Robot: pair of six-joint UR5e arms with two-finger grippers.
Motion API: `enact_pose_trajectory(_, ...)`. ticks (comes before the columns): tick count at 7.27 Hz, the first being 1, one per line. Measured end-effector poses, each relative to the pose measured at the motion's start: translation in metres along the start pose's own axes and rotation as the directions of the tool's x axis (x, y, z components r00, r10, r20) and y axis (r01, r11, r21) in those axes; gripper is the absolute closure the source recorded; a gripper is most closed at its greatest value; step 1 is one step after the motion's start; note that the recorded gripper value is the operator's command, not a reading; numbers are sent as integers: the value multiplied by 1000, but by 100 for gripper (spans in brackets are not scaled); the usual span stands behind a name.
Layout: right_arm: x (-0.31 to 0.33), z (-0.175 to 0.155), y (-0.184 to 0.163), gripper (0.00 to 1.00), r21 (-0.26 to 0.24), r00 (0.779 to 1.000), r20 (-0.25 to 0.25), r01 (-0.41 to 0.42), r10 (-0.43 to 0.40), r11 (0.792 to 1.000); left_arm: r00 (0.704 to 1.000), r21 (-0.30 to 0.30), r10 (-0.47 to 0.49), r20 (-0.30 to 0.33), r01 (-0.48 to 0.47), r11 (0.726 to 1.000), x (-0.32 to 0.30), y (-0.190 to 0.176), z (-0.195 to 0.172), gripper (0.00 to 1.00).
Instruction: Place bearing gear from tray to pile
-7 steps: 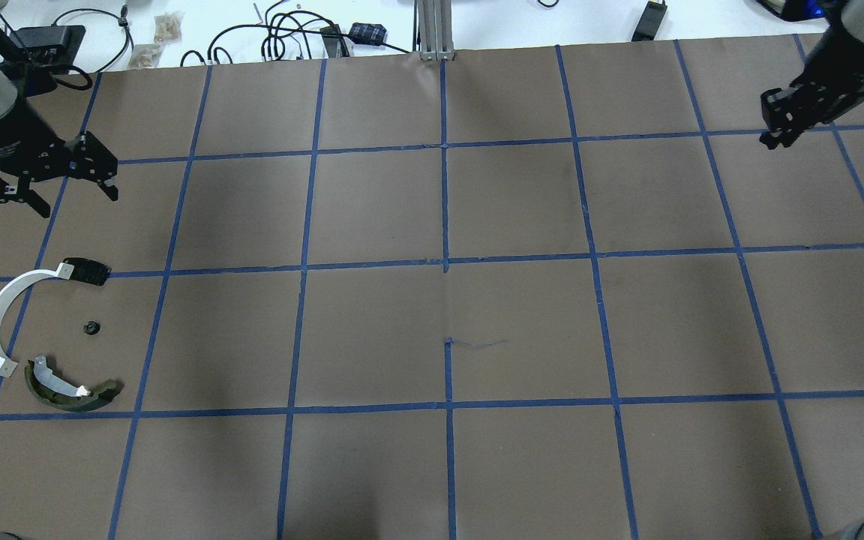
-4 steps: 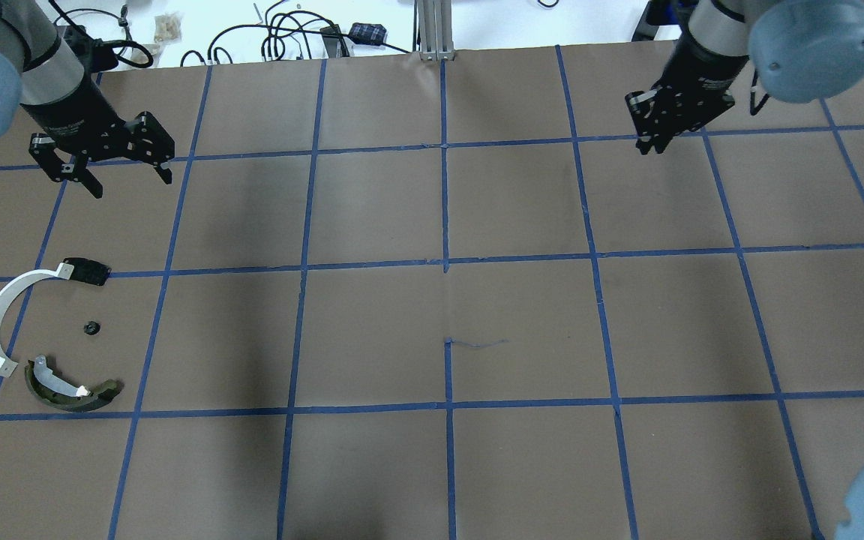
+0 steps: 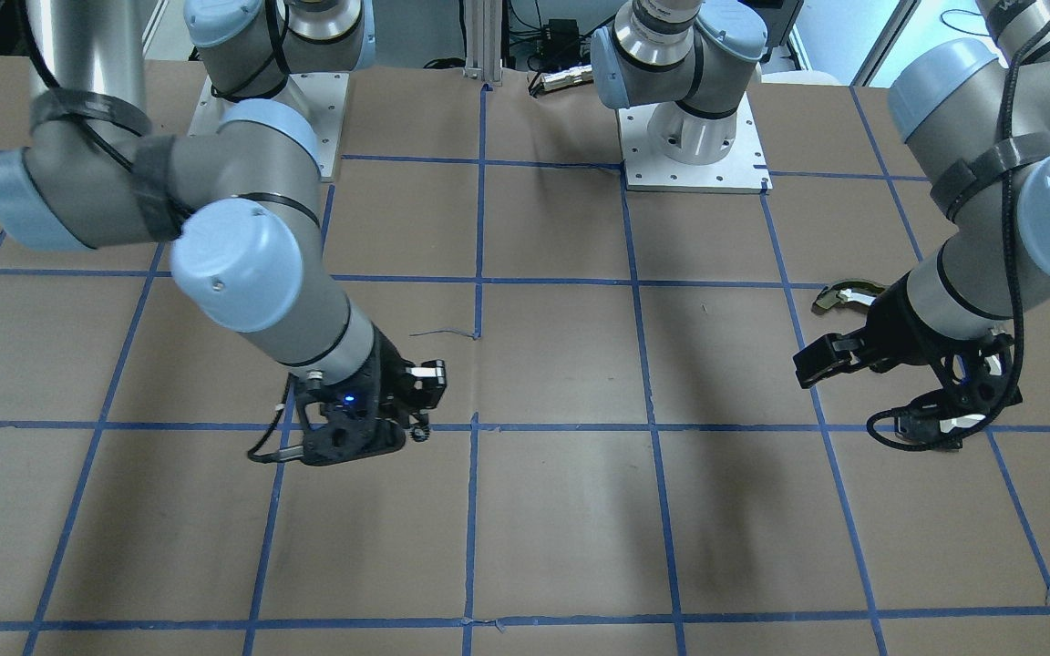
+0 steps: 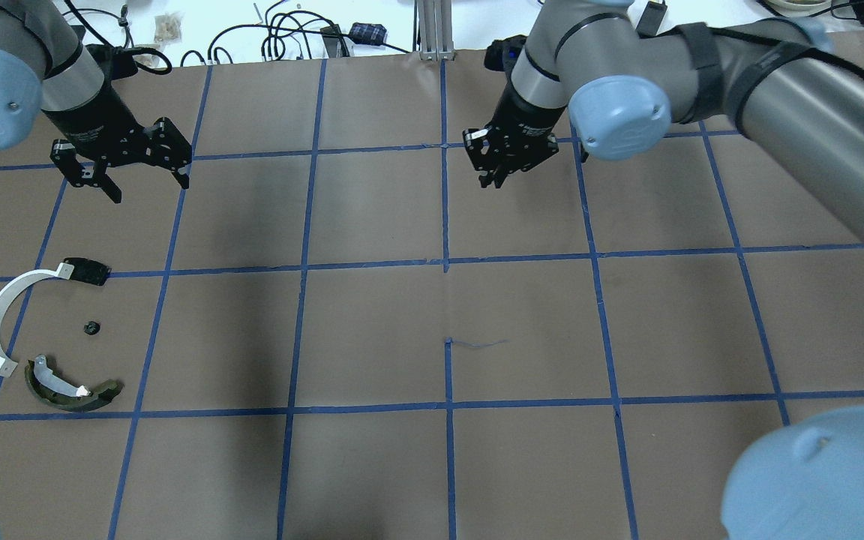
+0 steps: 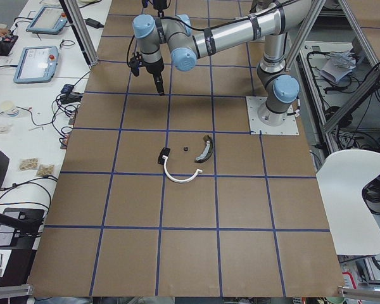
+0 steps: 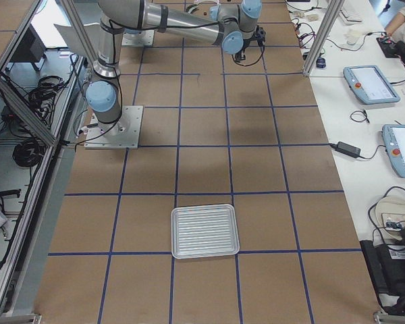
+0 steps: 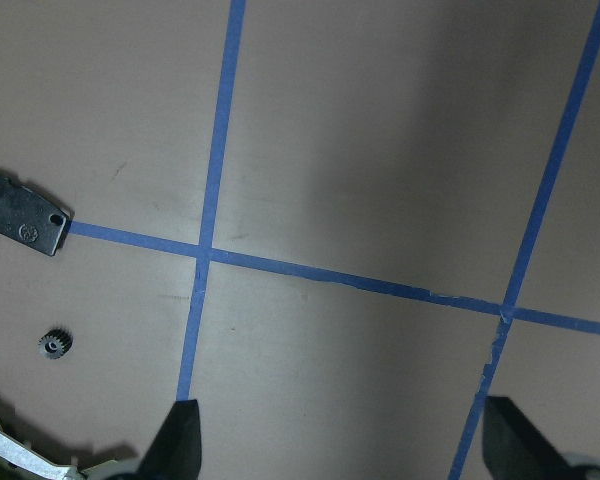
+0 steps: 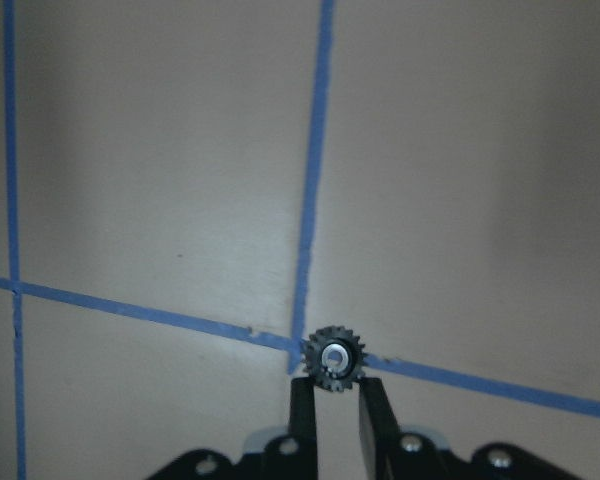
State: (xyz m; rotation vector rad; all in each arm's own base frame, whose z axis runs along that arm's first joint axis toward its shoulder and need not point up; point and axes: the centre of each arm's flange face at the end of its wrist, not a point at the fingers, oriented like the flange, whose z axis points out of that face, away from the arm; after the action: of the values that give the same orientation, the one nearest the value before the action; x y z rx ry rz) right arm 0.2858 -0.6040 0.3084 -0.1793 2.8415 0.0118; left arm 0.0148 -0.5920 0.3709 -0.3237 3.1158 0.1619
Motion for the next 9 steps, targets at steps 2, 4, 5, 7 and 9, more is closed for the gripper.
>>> enact_pose_trajectory(2,-43,49,7,71,-18,1000,19,2,-2,1000,1000,-2,2,-1,-2,1000,1,0,1,0)
enact_pose_trajectory(4,-49,65,14,0,-26,1000,14,-3,3,1000,1000,-4,3,-1,-3,1000,0,0,2,0)
enact_pose_trajectory(5,-49,65,14,0,-10,1000,8,1,-1,1000,1000,-5,3,-1,-3,1000,-1,0,2,0)
enact_pose_trajectory(7,-46,52,10,0,31,1000,-1,3,-3,1000,1000,-8,0,-19,0,1000,-1,-2,4,0)
enact_pose_trajectory(9,-17,-14,3,0,89,998,-35,-46,50,995,997,3,13,-73,-12,1000,12,-8,2,0)
